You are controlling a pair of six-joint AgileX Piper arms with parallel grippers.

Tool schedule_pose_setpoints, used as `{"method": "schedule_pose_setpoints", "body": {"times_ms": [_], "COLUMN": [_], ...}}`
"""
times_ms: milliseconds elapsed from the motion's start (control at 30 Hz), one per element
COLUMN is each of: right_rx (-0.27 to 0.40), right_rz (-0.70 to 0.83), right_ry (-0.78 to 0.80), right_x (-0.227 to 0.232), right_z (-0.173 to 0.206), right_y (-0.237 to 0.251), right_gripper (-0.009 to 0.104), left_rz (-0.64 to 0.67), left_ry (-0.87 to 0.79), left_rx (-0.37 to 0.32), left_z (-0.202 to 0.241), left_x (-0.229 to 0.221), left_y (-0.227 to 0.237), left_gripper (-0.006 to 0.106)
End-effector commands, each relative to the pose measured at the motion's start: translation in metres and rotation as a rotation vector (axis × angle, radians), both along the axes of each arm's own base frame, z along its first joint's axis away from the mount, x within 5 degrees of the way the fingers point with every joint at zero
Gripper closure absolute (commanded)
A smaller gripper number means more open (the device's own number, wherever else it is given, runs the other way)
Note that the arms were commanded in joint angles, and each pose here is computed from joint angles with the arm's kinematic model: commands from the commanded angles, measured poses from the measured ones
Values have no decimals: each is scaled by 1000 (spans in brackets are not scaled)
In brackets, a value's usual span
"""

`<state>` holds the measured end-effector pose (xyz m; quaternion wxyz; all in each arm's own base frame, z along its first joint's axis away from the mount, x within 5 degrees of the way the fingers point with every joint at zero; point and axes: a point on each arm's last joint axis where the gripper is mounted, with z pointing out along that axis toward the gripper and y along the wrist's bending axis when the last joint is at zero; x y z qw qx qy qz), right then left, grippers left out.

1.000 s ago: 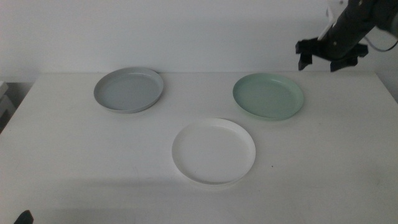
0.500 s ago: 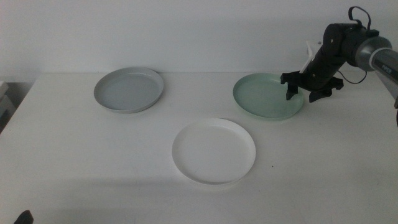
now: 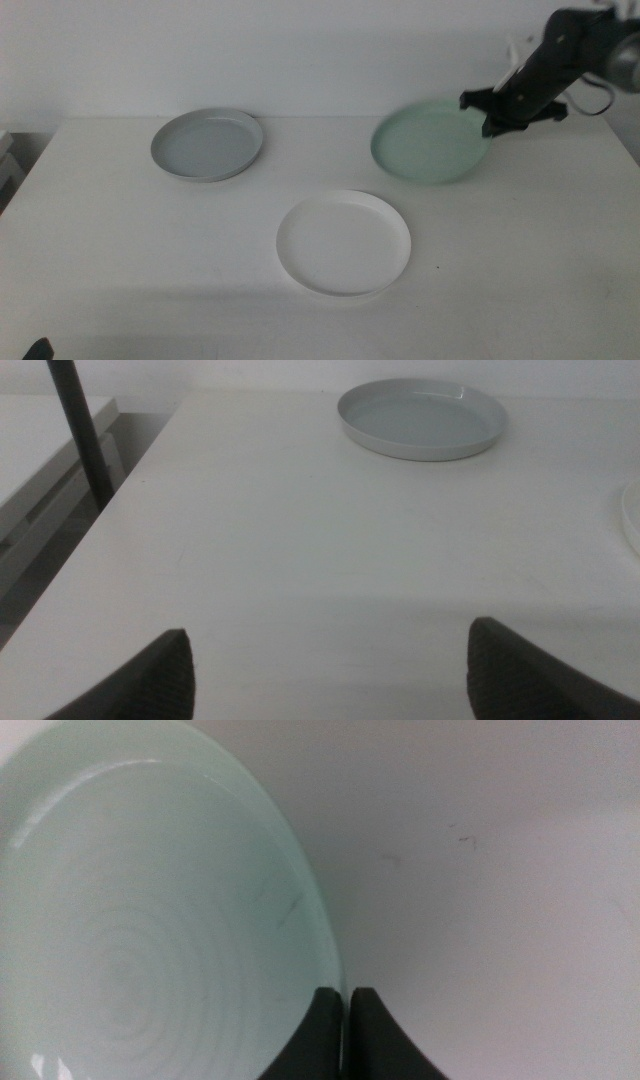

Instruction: Stack the three bowls on top of each other.

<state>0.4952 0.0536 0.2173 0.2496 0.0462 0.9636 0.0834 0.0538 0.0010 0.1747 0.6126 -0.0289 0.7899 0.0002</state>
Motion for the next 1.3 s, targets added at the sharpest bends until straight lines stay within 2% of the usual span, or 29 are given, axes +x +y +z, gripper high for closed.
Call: {"method": "schedule_pose_setpoints", "body": {"times_ms": [0, 167, 400, 600, 1100, 1267], "right_rx": [53, 95, 108, 100, 92, 101], "right_rz": [8, 73, 214, 281, 280, 275], "right_ry": [-215, -318, -238, -191, -83, -62], "right_x": [-26, -82, -122, -125, -115, -114], "right_z": [71, 95, 77, 58, 18, 12], "right_y": [4, 28, 80, 107, 115, 116], "right_gripper": [95, 95, 95, 95, 95, 88], "left_rz": [1, 1, 1, 1, 1, 1], "left_ry": [-84, -84, -84, -84, -84, -84], "left_rx": [-9, -9, -9, -9, -9, -9], "left_z": [6, 6, 6, 6, 6, 6], "left_x": [1, 1, 1, 1, 1, 1], "left_y": [0, 0, 0, 0, 0, 0], "left_gripper": [12, 12, 12, 12, 12, 12]}}
